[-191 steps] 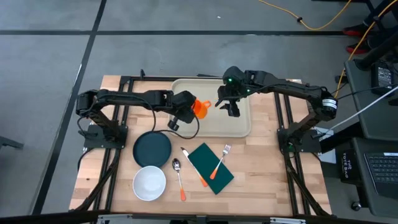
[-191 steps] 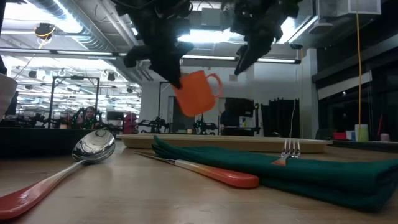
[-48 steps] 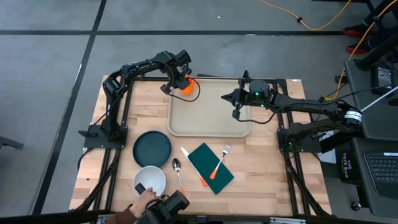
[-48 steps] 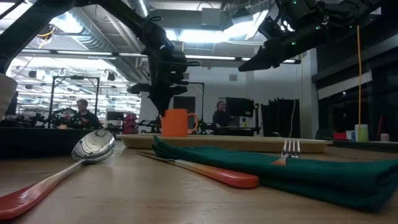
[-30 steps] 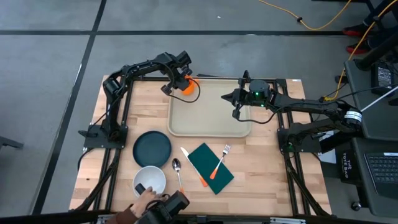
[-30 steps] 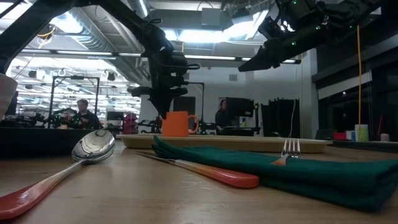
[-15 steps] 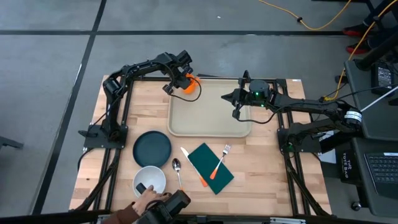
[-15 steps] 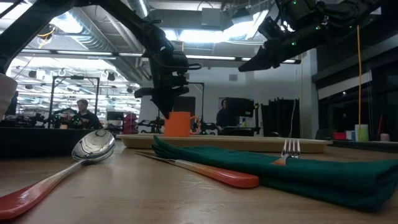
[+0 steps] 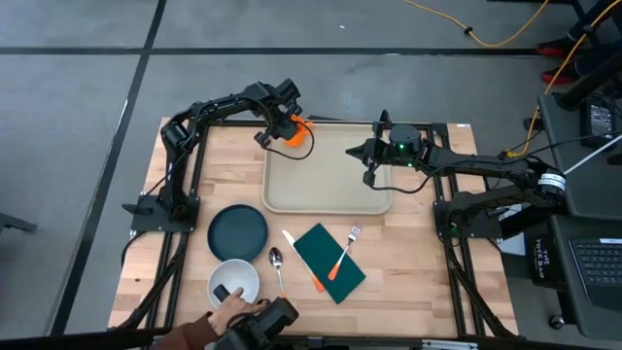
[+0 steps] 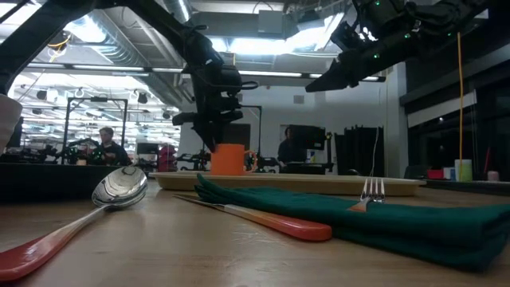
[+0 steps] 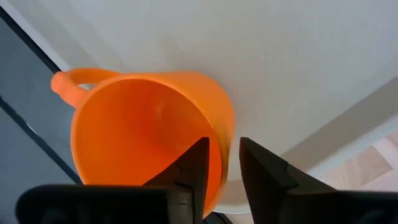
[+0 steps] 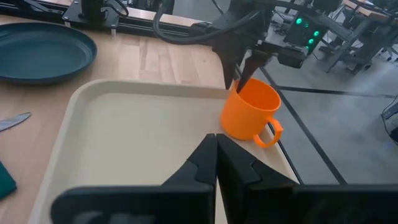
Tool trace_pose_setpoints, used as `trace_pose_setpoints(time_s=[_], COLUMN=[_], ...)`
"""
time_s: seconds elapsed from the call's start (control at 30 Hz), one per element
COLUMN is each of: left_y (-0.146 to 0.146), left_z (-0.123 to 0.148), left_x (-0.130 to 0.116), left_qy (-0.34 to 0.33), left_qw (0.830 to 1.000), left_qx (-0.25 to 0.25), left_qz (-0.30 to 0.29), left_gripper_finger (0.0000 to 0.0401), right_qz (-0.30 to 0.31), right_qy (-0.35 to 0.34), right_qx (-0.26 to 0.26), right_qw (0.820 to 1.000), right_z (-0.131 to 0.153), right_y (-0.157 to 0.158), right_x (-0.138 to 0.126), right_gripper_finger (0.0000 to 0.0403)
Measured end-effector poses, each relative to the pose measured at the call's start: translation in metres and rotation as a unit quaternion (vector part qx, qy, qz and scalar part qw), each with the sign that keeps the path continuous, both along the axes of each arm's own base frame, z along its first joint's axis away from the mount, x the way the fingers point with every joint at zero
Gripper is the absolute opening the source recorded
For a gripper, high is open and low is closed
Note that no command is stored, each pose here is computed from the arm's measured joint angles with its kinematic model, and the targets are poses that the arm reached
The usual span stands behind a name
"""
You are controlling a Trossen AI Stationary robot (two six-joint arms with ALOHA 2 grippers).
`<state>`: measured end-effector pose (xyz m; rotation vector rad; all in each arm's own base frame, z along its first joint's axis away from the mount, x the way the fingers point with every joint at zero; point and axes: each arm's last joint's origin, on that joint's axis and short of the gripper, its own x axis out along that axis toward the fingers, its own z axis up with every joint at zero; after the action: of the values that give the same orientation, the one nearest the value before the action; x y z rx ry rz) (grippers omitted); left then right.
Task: Set up tray
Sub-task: Put the blue-green plate on the gray tray
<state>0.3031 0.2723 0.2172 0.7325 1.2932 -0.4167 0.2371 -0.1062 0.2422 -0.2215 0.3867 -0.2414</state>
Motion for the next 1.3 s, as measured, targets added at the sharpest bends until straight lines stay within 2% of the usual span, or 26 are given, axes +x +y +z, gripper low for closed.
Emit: trace_pose_setpoints(time_s=[0.33,0.77,0.93,1.13,1.3], left_y=[0.001,-0.009,-0.014,-0.023,-0.029], left_z=[0.014,0.029,0.029,0.031,0.044], left_x=[0.003,0.006,0.008,0.008,0.004], left_qy=[-0.013,0.009,0.031,0.062,0.041], left_qw=[1.000,1.000,0.999,0.998,0.998], left_qx=[0.009,-0.013,-0.001,0.004,-0.010], left_qz=[0.006,0.005,0.015,0.027,0.056], left_gripper_finger=[0.0116,0.0113,0.0108,0.0078,0.0012], right_qz=[-0.001,0.000,0.001,0.002,0.002], right_qy=[0.000,0.000,0.002,0.002,0.003], right_qx=[0.000,0.000,-0.004,-0.006,-0.007], right_qw=[1.000,1.000,1.000,1.000,1.000], right_z=[0.000,0.000,0.000,0.000,0.000], right_y=[0.000,0.000,0.000,0.000,0.000], right_x=[0.000,0.000,0.000,0.000,0.000], right_gripper_finger=[0.0011,0.0011,0.0011,0.0011,0.0011])
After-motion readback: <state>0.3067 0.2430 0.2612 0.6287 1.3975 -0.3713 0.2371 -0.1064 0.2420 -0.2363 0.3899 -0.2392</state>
